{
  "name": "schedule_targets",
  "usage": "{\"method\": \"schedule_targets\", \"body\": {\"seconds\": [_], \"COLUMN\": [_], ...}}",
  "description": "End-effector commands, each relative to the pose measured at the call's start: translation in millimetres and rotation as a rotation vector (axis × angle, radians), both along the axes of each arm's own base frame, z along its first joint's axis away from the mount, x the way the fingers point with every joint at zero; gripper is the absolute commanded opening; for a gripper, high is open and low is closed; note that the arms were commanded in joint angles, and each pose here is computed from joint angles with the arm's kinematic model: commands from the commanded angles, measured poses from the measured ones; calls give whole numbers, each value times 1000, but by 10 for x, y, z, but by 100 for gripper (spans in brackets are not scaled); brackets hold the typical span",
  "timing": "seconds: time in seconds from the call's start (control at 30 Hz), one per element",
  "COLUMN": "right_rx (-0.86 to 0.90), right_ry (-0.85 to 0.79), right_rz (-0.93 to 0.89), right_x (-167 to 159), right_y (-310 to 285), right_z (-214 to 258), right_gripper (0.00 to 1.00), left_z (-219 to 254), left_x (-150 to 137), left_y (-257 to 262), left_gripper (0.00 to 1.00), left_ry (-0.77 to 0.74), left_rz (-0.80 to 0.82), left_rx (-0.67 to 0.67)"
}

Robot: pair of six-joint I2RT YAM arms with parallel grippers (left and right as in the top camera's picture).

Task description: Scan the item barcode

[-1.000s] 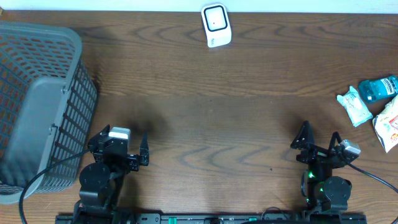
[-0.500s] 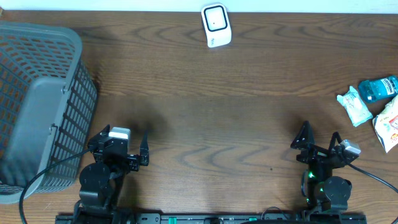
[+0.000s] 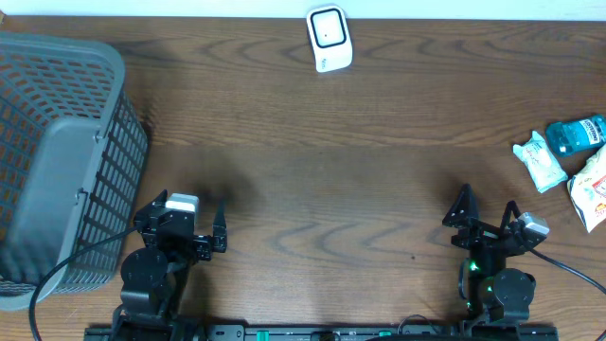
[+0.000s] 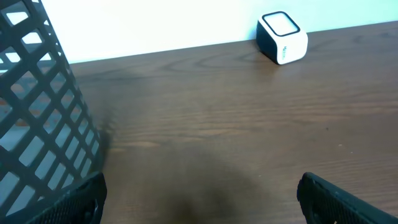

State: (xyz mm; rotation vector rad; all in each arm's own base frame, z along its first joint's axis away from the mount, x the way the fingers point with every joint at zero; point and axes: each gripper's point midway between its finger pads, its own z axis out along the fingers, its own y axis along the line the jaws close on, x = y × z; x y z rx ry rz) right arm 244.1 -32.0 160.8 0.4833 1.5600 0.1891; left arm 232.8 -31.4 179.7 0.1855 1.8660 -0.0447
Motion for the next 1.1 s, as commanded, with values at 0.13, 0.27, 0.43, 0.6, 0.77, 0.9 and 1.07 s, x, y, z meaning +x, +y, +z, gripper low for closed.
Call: {"method": "schedule_targets", "body": {"seconds": [0.13,0.27,0.43,0.6,0.77,0.9,1.07], "right_rx": [-15,-15,-15,-15,-15,-15,-15], "right_ry": [0,0,0,0,0,0,0], "right_rz": [-22,-22,-22,-22,-22,-22,-22], "right_x": [-10,-11,-10,-10,-11,-10,-10], "right_y": [-46,-47,-46,-46,-47,-46,-46], "right_z": [3,3,3,3,3,3,4], "right_gripper": [99,99,99,99,99,99,99], "left_z": [-56,-214,-329,-387,-393,-395,-402], "left_x": [-47,-49,54,104,104,104,107], "left_y": [74,126,121,111,116,116,157], "left_gripper": [98,98,98,98,98,98,98], "left_ry": [-43,-74,-131,-164,-162,-161,-153], "left_rz": [30,40,22,18,21,21,57], "left_rx": [-6,-23,-39,-40,-39,-39,-88]}}
